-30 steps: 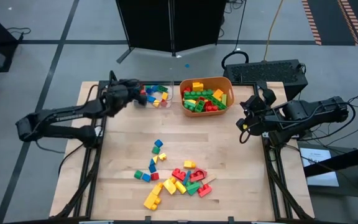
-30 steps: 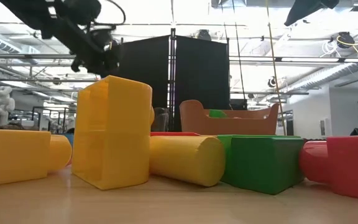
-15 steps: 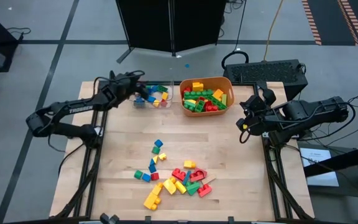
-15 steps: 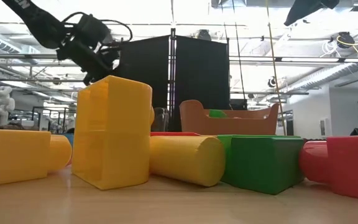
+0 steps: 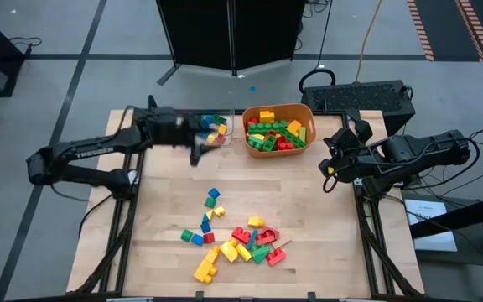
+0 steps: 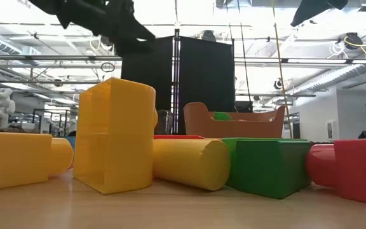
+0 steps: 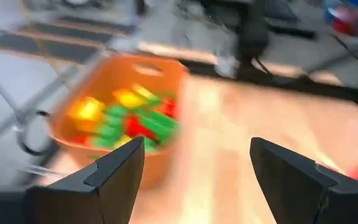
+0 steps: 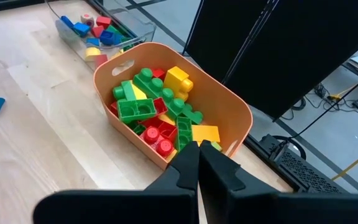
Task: Sort blocks by size
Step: Put the small blue game piece into the transparent bin
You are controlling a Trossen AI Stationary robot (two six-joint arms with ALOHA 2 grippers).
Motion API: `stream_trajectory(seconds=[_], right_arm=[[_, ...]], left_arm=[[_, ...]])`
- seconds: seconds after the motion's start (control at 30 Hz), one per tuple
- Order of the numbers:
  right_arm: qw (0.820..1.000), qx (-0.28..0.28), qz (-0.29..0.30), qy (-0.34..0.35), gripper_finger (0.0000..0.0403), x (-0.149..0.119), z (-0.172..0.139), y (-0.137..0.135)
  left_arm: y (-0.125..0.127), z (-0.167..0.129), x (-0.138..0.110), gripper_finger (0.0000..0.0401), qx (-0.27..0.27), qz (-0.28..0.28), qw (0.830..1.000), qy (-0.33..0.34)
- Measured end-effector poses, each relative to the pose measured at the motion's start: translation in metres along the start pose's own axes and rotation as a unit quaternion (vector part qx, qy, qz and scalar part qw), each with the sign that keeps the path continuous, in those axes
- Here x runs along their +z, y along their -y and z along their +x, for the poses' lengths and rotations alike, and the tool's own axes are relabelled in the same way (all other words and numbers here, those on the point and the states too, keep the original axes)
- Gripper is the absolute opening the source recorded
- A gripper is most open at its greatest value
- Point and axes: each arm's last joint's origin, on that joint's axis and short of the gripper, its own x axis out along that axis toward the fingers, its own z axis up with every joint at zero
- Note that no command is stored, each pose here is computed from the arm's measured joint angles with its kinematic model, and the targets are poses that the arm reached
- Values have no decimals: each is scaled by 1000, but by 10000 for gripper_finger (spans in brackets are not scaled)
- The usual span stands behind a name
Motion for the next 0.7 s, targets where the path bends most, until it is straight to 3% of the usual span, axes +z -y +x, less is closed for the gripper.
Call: stream_trajectory(seconds=[0.2, 0.3, 0.47, 0.7], right_arm=[[1000, 0, 8, 0, 4, 0, 0, 0], [1000, 0, -5, -1, 4, 0, 0, 0], [1000, -1, -7, -1, 4, 0, 0, 0], [1000, -1, -7, -1, 4, 0, 0, 0]], left_arm=[[32, 20, -39, 294, 32, 3, 987, -157], [44, 30, -58, 294, 11, 15, 980, -196], [61, 42, -87, 295, -45, 84, 961, -258], [63, 63, -113, 295, -86, 189, 928, -308]])
